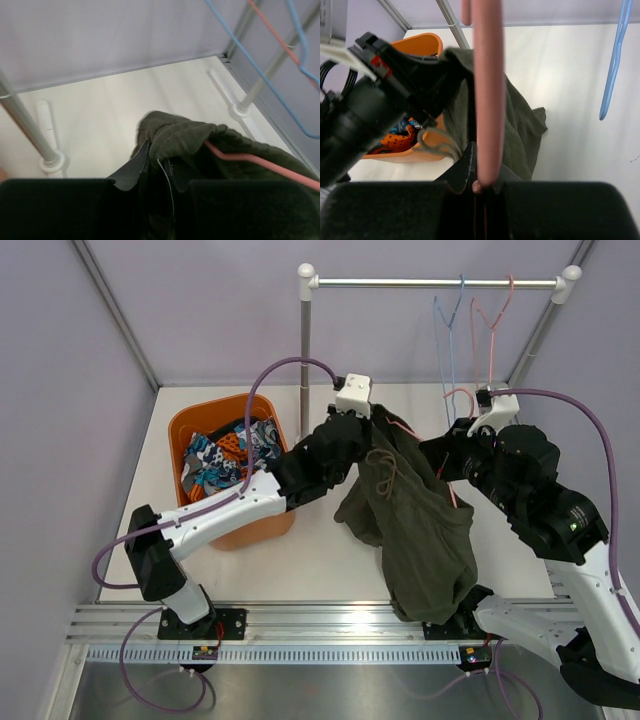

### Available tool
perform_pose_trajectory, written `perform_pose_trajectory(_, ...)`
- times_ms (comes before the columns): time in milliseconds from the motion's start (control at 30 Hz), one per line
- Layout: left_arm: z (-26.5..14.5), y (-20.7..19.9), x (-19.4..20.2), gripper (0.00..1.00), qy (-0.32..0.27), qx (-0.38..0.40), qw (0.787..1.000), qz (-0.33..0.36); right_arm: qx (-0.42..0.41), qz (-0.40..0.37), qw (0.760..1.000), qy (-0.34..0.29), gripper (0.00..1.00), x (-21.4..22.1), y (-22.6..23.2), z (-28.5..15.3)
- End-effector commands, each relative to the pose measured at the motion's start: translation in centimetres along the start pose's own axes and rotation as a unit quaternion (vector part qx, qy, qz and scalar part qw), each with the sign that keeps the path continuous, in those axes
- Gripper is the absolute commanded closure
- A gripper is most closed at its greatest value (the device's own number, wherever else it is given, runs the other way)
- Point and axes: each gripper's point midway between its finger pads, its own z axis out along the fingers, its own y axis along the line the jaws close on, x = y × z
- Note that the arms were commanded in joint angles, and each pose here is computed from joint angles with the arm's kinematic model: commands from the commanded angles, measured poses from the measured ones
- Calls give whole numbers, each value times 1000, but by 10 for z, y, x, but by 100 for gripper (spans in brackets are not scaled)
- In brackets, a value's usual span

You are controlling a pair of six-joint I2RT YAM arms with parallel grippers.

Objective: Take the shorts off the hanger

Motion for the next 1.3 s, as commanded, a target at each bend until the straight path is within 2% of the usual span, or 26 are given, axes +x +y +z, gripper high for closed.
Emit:
perform_pose_trajectory(0,11,58,-47,100,-50,-79,995,-38,-20,3,1000,-21,100,-14,7,-19)
perform_pose_trajectory(200,36,76,-31,100,-34,-100,994,-28,-37,2,999,-17,100,-14,12,-26)
perform_pose_trajectory(500,70,71,-10,98,-12,-85,996,1,-77,-3,997,-5,100,-13,27,-32)
perform_pose_trajectory(667,68,67,-5,99,-2,-71,997,-1,-60,-7,998,-13,100,-16,20,-32)
perform_pose_trajectory(800,51,54,6,100,17,-13,1000,-21,-25,-11,999,-34,100,-27,10,-27)
perform_pose_trajectory(833,36,54,13,100,23,3,999,-25,-18,-13,999,-38,100,-29,8,-25)
perform_pose_trajectory(900,14,33,8,100,-6,55,998,-34,2,-20,999,-48,100,-34,2,-16)
perform_pose_trajectory(933,-7,31,18,100,-6,74,997,-28,11,-24,998,-50,100,-35,-1,-12)
perform_pose_trajectory(1033,-50,-11,37,100,0,156,988,6,42,-34,997,-58,100,-39,-9,6)
perform_pose_trajectory(1167,-128,-73,56,98,9,276,958,81,50,-38,995,-78,100,-50,-6,26)
perform_pose_trajectory(1200,-142,-85,60,97,16,304,948,94,47,-38,995,-81,100,-52,-4,29)
perform_pose_trajectory(1233,-169,-104,70,97,35,354,928,112,43,-37,995,-86,100,-56,-1,31)
perform_pose_trajectory(1267,-180,-111,73,97,39,369,920,124,40,-37,995,-88,100,-59,1,33)
